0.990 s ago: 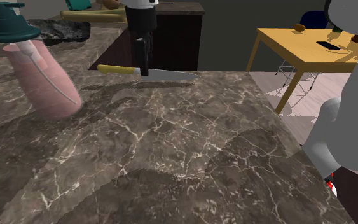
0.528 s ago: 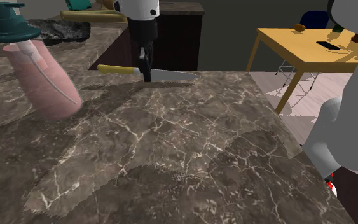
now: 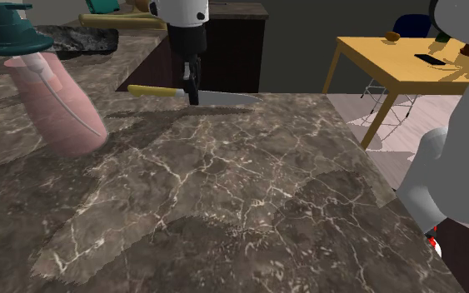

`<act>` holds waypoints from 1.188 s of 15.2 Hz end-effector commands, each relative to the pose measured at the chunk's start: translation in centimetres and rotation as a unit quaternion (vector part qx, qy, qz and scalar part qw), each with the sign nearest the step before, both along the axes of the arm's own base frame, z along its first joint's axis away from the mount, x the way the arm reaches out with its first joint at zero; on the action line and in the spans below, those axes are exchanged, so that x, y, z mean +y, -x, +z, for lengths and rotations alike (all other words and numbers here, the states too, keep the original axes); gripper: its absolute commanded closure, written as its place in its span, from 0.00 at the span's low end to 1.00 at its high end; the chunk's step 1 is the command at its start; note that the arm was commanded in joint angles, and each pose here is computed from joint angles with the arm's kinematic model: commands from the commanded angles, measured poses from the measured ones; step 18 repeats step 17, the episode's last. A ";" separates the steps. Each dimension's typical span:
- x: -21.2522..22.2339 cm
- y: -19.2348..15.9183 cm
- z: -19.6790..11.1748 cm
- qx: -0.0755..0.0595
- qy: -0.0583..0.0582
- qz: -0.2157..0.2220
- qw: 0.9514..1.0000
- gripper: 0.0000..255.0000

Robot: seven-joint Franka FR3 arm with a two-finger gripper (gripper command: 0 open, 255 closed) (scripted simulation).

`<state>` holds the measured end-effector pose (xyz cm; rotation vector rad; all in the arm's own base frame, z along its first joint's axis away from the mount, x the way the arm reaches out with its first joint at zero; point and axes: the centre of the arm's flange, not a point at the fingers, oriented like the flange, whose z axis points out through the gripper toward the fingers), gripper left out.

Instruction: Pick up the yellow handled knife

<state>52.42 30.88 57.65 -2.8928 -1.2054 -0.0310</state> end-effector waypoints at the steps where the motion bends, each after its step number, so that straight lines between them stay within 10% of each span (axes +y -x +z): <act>1: 0.0 0.0 0.5 0.000 0.000 0.000 1.000 1.00; 18: 0.0 0.0 8.0 0.000 0.000 0.000 1.000 1.00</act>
